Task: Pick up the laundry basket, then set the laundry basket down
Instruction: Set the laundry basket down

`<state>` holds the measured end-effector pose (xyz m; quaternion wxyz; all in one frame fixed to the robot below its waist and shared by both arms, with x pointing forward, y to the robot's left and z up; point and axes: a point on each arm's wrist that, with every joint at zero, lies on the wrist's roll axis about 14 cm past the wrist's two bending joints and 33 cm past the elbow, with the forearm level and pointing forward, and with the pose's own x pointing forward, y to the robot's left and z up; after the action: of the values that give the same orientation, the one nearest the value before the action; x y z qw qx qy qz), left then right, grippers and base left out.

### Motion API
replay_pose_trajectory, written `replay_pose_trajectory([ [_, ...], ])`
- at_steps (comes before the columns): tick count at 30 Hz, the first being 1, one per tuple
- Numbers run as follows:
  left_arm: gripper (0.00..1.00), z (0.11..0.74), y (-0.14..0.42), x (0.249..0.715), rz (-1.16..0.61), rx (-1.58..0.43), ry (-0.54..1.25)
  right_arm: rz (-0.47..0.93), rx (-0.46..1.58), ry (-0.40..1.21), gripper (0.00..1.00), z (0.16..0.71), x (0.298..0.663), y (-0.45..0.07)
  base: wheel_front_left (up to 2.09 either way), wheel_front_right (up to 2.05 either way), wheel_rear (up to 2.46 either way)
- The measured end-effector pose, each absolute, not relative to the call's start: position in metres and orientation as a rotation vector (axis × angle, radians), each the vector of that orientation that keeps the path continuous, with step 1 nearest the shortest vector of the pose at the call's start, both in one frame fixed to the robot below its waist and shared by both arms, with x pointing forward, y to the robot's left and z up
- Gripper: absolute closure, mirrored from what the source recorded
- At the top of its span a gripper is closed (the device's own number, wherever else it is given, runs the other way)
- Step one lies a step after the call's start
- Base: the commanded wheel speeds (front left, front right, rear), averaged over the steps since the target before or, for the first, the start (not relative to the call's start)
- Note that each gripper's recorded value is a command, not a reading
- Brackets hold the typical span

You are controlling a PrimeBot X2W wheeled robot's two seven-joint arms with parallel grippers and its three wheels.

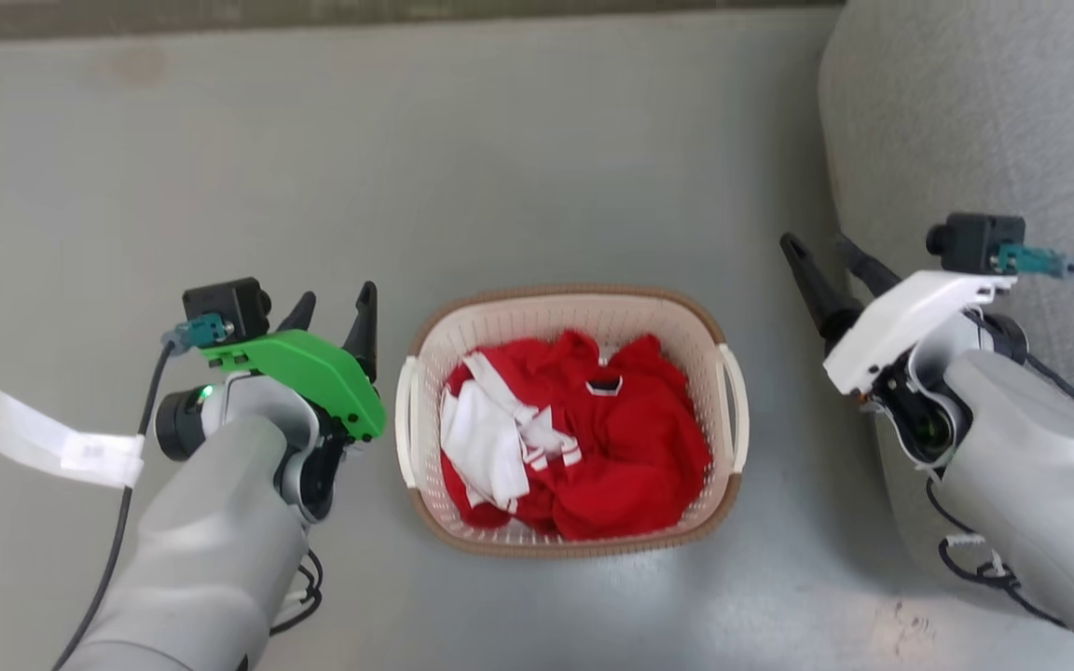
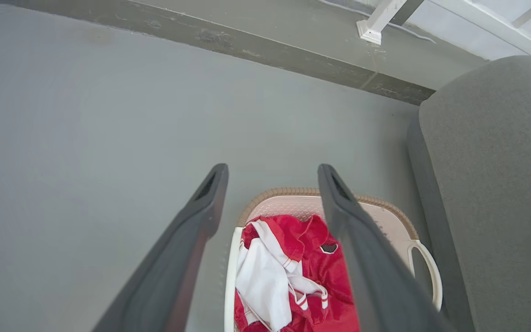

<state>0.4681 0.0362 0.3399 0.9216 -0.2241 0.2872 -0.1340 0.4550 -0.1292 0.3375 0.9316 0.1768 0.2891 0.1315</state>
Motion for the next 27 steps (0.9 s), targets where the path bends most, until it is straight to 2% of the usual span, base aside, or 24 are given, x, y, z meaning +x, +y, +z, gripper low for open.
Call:
replay_pose_trajectory([
  [7, 0.00, 0.383, 0.033, 0.463, -0.313, -0.453, 0.474, 0.241, 0.375, 0.483, 0.00, 0.374, 0.450, -0.145, 0.00, 0.00, 0.00],
  [27, 0.00, 0.474, 0.070, 0.432, -0.259, -0.408, 0.163, 0.259, 0.363, 0.102, 0.00, 0.491, 0.429, -0.154, 0.00, 0.00, 0.00],
])
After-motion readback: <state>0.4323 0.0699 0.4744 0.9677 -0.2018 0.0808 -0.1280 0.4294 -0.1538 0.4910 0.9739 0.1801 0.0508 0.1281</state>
